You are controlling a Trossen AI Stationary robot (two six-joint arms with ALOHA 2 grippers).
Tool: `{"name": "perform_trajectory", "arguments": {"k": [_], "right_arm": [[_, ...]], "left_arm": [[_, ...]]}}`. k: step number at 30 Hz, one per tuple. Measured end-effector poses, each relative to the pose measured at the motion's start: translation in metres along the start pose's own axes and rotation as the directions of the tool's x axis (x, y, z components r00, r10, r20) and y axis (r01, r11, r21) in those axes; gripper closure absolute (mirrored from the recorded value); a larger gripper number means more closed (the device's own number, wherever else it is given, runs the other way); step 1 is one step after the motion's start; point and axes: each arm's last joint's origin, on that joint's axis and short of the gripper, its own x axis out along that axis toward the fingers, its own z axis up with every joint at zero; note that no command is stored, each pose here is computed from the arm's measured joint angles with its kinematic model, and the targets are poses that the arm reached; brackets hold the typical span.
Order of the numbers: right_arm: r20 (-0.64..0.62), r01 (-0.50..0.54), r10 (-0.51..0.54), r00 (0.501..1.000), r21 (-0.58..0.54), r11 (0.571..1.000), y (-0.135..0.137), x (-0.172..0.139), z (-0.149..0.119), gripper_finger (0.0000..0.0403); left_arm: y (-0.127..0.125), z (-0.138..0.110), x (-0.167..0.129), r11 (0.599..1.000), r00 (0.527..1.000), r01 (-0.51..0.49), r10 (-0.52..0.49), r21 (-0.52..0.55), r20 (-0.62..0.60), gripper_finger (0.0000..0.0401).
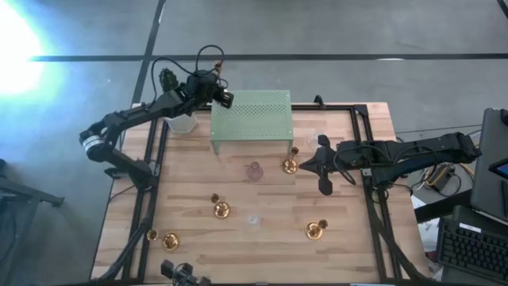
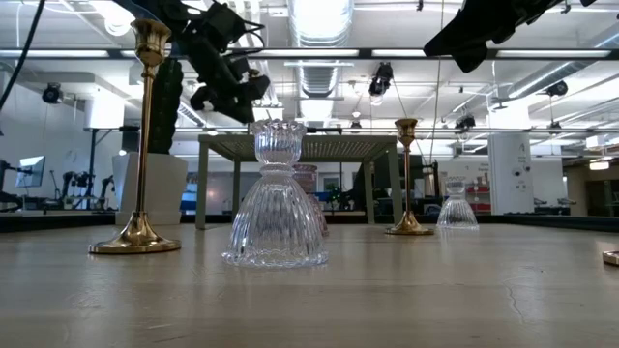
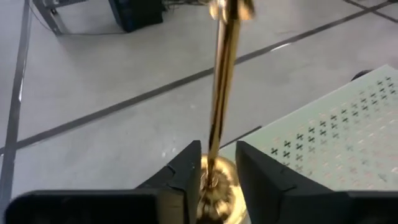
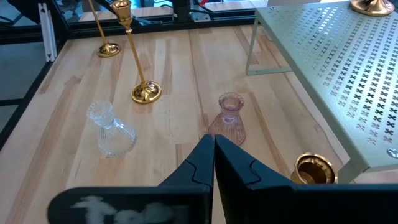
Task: Pick & Place candle stick holders
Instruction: Put the gold candle holder on the shelf
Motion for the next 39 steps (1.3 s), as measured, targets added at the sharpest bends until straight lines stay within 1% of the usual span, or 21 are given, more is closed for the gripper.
{"name": "perform_trajectory", "arguments": {"k": [9,13,18,22,26,31,39], "right_arm": [[0.0,0.0,0.0,1.0,0.0,1.0,0.0,0.0,0.0,0.0394],[0.0,0.0,0.0,1.0,0.0,1.0,0.0,0.0,0.0,0.0394],[-0.001,0.0,0.0,1.0,0.0,1.0,0.0,0.0,0.0,0.0394],[-0.001,0.0,0.0,1.0,0.01,1.0,0.0,0.0,0.0,0.0394],[-0.011,0.001,-0.001,1.0,0.01,1.0,0.0,0.0,-0.001,0.0394],[-0.025,0.004,-0.004,1.0,0.015,1.0,0.0,0.0,-0.002,0.0394],[-0.028,0.005,-0.004,1.0,0.014,1.0,0.0,0.0,-0.003,0.0394]], "left_arm": [[0.002,0.0,-0.004,1.0,1.0,0.001,-0.001,0.0,-0.013,0.021],[0.005,0.001,-0.014,1.0,1.0,0.0,0.0,0.0,-0.022,0.0189],[0.009,0.004,-0.026,1.0,1.0,0.006,-0.007,-0.009,-0.022,0.0186],[0.012,0.006,-0.039,0.997,0.997,0.072,-0.073,-0.031,-0.038,0.0185],[0.015,0.003,-0.057,0.988,0.984,0.15,-0.153,-0.038,-0.092,0.0185],[0.019,-0.002,-0.085,0.968,0.954,0.251,-0.252,-0.031,-0.162,0.0188],[0.023,-0.012,-0.146,0.929,0.91,0.369,-0.367,-0.025,-0.195,0.0188]]}}
